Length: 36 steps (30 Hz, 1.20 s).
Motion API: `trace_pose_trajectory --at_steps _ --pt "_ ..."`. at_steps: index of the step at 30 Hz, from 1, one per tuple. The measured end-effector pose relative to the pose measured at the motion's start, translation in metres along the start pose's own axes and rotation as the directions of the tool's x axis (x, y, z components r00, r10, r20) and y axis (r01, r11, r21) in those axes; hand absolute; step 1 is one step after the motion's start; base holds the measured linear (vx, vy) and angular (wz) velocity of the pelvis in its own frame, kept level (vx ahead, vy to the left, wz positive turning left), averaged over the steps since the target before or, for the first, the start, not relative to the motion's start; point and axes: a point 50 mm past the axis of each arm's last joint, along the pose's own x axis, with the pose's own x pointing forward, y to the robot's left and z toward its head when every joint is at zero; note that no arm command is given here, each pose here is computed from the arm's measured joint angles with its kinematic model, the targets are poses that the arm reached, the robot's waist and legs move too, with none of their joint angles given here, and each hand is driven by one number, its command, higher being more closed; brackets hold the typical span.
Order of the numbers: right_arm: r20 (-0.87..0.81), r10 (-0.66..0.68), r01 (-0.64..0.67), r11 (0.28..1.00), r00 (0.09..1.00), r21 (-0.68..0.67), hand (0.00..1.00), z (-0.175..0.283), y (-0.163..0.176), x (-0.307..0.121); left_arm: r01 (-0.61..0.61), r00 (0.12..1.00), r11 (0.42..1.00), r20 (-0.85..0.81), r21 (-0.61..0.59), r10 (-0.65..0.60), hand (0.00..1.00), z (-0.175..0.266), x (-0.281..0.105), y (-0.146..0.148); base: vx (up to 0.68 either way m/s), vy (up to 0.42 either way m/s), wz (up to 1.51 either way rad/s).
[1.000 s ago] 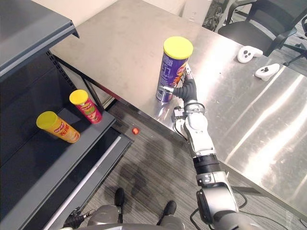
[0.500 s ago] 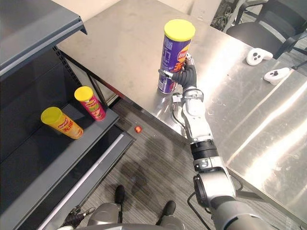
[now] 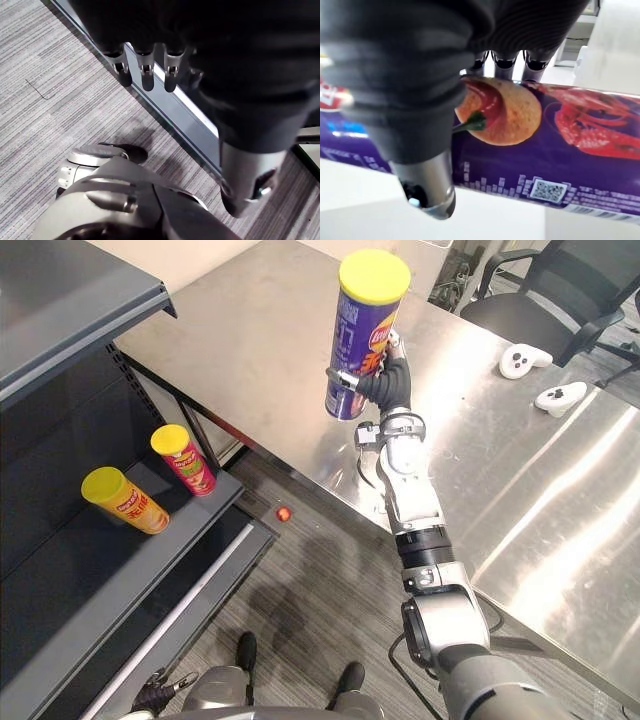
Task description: Put the gum and the chips on the shelf.
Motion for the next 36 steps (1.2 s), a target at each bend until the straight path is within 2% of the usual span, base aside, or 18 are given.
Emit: trace_pose_trajectory --at_steps 4,13,20,27,36 --pt "0.065 -0.006 0.005 1.0 0.998 0.011 1.0 0.012 -0.004 -0.012 -0.004 1.0 1.0 -0.001 -0.001 0.004 0.0 0.0 0.0 0.001 -0.01 -0.008 -0.03" --pt "-0.035 -0.015 0.017 0.999 0.999 0.047 1.0 -0.01 -0.015 -0.069 -0.018 1.0 1.0 -0.026 0.0 0.018 0.0 -0.009 -0.003 0.007 0.0 -0.005 -0.01" --pt "-0.052 0.013 -0.011 0.999 0.999 0.045 1.0 -0.01 -0.019 -0.101 -0.017 0.998 0.999 -0.053 0.037 0.019 0.0 -0.017 -0.005 0.009 -0.02 -0.006 -0.03" --pt "-0.149 0.054 -0.044 0.996 0.987 0.072 1.0 -0.02 -0.02 -0.136 -0.022 0.996 0.999 -0.084 0.038 0.025 0.0 -0.026 -0.008 0.011 -0.03 -0.014 -0.08" --pt "-0.31 -0.022 0.051 0.995 0.95 0.085 1.0 -0.038 -0.024 -0.18 -0.014 0.994 0.999 -0.107 0.044 0.019 0.0 -0.032 -0.01 0.008 0.0 -0.002 0.0"
